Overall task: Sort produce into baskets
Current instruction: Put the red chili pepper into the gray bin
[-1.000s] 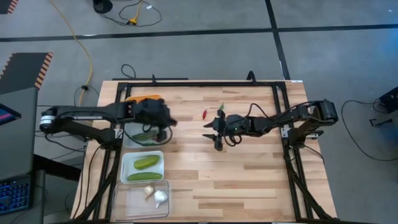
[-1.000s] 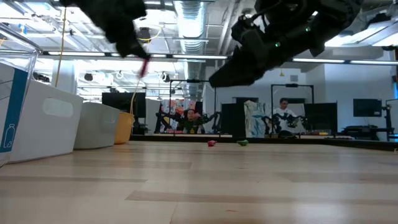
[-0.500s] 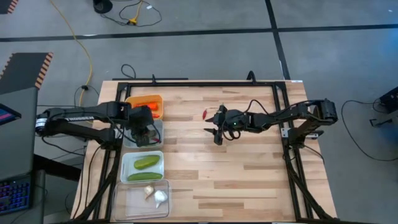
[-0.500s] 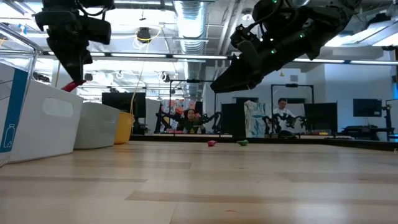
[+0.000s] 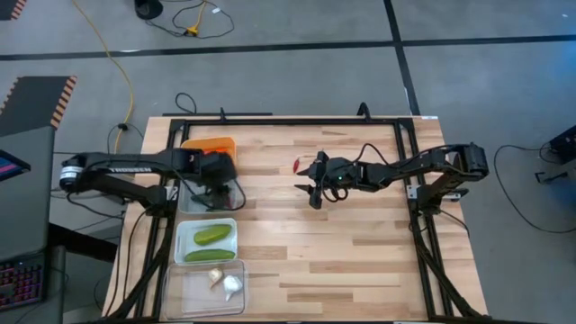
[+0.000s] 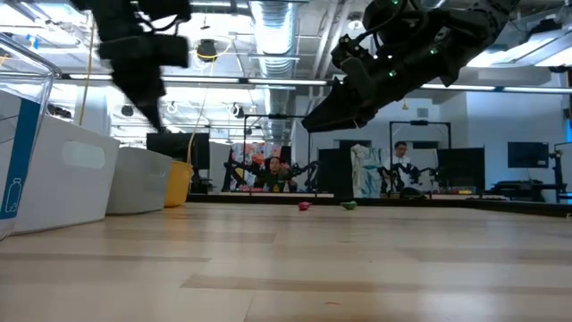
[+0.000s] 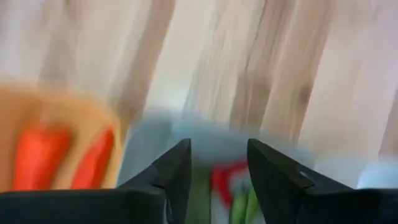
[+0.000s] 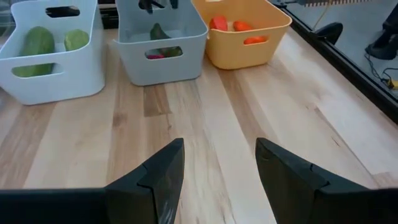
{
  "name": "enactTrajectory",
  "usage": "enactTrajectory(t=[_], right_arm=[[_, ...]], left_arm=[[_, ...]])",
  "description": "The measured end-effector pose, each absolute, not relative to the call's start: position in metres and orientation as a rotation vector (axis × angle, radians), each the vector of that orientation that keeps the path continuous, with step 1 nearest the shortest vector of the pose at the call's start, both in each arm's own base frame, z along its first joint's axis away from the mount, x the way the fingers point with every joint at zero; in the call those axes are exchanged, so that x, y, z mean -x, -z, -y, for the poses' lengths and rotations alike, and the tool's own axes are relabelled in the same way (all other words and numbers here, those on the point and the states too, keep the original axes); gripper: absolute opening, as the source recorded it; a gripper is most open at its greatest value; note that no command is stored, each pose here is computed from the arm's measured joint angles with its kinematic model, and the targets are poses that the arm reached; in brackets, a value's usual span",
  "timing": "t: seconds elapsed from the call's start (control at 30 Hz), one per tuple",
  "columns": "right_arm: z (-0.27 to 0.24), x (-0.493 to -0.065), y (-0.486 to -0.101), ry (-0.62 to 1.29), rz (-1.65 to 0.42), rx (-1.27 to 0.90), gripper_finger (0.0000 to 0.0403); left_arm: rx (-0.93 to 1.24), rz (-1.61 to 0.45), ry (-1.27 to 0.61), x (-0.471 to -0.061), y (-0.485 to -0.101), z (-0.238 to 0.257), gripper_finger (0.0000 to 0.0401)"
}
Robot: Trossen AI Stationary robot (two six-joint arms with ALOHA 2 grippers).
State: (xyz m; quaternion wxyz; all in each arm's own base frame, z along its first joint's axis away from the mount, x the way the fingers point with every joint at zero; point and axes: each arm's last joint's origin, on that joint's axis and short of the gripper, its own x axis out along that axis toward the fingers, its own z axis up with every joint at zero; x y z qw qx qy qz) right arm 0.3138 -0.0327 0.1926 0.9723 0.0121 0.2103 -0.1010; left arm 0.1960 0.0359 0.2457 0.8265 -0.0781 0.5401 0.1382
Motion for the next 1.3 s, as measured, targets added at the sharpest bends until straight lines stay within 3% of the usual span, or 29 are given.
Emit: enactTrajectory(t=[0.4, 0.7, 1.1, 1.3], right_arm=[[0.033, -0.323, -0.216, 0.187, -0.400, 0.048, 0.0225], [0.035, -0.292, -0.272, 0.266, -0.550, 0.083, 0.0225], [0.043, -0.248, -0.311, 0.387, -0.496, 0.089, 0.0225], [0.044, -0.247, -0.309, 0.388, -0.514, 0.089, 0.0225]], left_arm=[[0.095, -0.603, -0.292, -0.279, -0.246, -0.051, 0.0151], [0.120, -0.471, -0.337, -0.320, -0.214, -0.068, 0.0151], [0.148, -0.522, -0.407, -0.377, -0.170, -0.103, 0.0151], [0.146, -0.729, -0.496, -0.405, -0.158, -0.123, 0.0151]])
